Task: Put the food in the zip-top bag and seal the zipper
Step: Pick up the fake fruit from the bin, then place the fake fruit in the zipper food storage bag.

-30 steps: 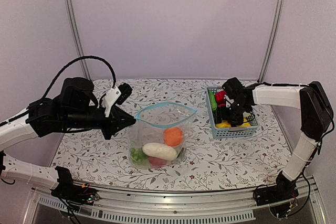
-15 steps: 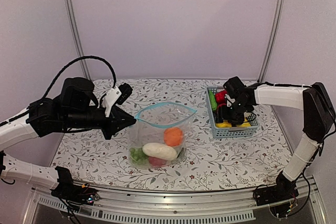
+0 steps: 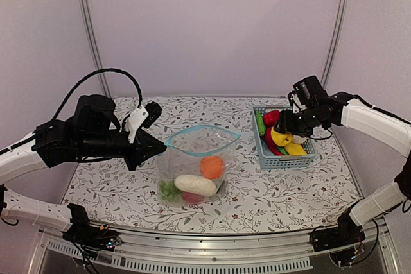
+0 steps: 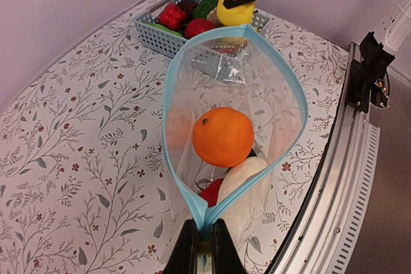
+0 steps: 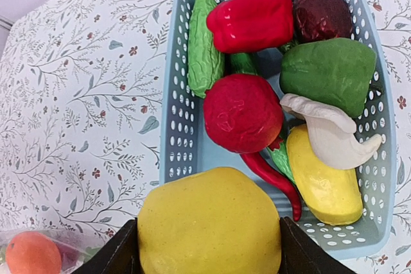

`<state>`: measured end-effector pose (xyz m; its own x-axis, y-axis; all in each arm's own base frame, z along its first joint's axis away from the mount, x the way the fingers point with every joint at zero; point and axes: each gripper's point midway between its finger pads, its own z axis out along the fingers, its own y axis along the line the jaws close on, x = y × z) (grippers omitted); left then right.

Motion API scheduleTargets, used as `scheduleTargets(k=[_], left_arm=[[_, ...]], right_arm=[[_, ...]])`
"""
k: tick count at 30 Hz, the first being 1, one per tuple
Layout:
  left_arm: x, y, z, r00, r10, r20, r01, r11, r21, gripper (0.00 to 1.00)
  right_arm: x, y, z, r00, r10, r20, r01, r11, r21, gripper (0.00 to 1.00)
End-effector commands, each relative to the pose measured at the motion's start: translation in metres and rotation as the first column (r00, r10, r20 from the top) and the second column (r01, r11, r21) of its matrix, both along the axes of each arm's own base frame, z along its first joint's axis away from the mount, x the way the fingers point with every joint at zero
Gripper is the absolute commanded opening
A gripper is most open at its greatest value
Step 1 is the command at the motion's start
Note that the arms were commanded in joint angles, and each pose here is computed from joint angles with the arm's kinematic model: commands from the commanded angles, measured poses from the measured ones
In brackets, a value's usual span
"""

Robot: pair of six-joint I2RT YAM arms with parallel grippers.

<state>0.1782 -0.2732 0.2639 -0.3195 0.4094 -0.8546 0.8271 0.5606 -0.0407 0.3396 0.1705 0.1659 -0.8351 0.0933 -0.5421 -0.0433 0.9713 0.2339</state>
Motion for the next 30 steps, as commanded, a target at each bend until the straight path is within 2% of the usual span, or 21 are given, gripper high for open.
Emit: scheduleTargets(k=[1,10,19,24,26,30], left_arm=[[0.004,0.001,0.003,1.000,0.018,0.009,-0.018,1.000,-0.018,0.00],[0.004,0.001,0.001,1.000,0.018,0.005,-0.018,1.000,-0.010,0.00],[0.004,0.001,0.002,1.000,0.018,0.006,-0.018,1.000,-0.013,0.00],[0.003,0.002,0.003,1.000,0.018,0.008,-0.018,1.000,-0.016,0.00],[0.004,0.002,0.003,1.000,0.019,0.008,-0.019,1.000,-0.016,0.00],[0.004,0.002,0.004,1.000,0.019,0.009,-0.019,1.000,-0.018,0.00]], right_arm=[[-0.017,0.009,0.028,0.997,0.062,0.051,-0.065,0.996,0.063,0.61],[-0.071,0.082,0.118,0.932,0.289,0.219,-0.333,0.921,0.203,0.61],[-0.141,0.159,0.179,0.791,0.504,0.346,-0.592,0.774,0.226,0.60],[-0.171,0.203,0.187,0.699,0.618,0.359,-0.704,0.682,0.196,0.61],[-0.176,0.217,0.184,0.677,0.645,0.354,-0.723,0.674,0.152,0.61],[-0.165,0.235,0.166,0.691,0.646,0.325,-0.699,0.711,0.074,0.60]])
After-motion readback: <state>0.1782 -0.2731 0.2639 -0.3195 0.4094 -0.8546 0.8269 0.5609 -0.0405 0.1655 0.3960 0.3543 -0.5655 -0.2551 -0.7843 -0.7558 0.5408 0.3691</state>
